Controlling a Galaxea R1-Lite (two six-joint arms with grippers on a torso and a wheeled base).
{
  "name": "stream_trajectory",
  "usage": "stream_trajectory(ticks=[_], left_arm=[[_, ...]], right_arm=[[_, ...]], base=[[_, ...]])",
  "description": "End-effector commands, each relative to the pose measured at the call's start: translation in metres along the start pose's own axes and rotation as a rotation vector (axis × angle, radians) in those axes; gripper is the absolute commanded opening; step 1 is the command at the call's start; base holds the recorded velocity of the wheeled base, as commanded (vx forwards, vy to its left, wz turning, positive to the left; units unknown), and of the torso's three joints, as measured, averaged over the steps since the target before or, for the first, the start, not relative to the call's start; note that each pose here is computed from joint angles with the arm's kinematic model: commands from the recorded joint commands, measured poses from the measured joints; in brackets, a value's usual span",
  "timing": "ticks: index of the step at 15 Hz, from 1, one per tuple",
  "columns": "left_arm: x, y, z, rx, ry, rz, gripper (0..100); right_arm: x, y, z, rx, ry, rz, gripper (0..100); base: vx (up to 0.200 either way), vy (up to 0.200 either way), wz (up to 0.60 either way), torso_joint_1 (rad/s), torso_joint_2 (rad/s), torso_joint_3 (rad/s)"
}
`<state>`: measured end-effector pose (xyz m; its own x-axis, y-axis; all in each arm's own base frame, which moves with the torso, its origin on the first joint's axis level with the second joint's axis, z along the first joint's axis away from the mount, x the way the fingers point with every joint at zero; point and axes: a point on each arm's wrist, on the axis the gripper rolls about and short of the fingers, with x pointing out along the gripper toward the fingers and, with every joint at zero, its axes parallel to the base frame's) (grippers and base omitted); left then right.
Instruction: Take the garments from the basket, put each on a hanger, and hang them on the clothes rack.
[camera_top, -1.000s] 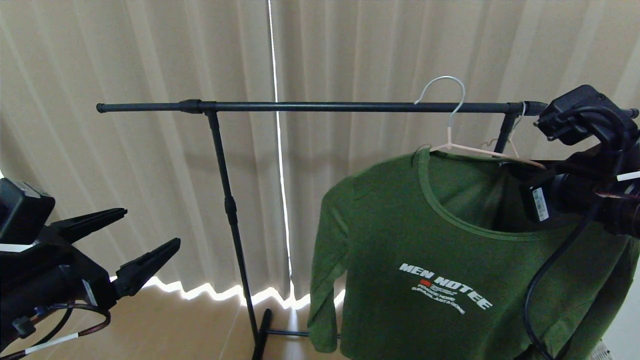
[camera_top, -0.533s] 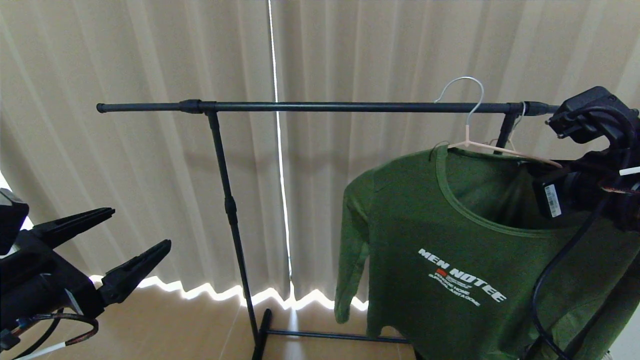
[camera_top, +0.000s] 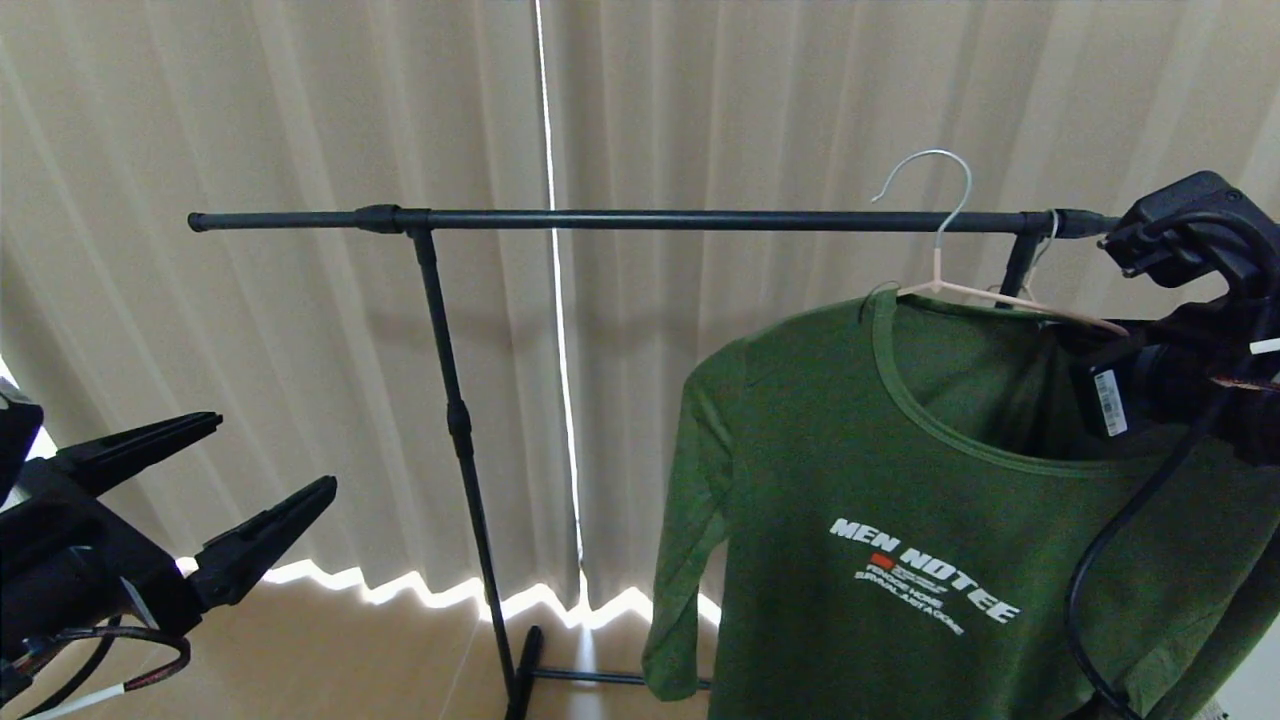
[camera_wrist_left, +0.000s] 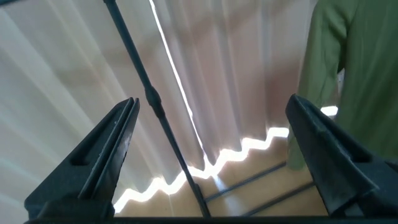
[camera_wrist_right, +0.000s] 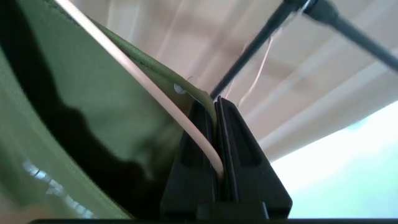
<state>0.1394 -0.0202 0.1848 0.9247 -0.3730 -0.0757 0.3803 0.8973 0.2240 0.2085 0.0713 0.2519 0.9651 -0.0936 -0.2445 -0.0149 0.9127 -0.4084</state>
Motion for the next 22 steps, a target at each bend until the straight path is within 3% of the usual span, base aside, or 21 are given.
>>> stream_trajectory(ticks=[1,8,17,22], left_arm=[[0.001,0.0,-0.001,0.0,0.005,-0.002,100],[0.0,-0.001,-0.003,0.004,0.012,-0.004,100],[-0.001,-0.001,-0.003,0.004,0.01,-0.005,100],[0.0,-0.001,-0.004,0.003,0.014,-0.006,100]], right_arm=[[-0.001,0.0,-0.001,-0.001,0.002,0.0,0],[0.0,0.002,-0.004,-0.003,0.004,0.012,0],[0.034,0.018,-0.003,0.029,0.008,0.004,0],[0.054,0.03,-0.006,0.01,0.046,0.02,0]], base=[[0.2,0.0,0.0,0.012,0.01,0.012],[0.2,0.0,0.0,0.006,0.0,0.002],[0.0,0.0,0.0,0.0,0.0,0.0],[0.0,0.0,0.0,0.0,0.0,0.0]])
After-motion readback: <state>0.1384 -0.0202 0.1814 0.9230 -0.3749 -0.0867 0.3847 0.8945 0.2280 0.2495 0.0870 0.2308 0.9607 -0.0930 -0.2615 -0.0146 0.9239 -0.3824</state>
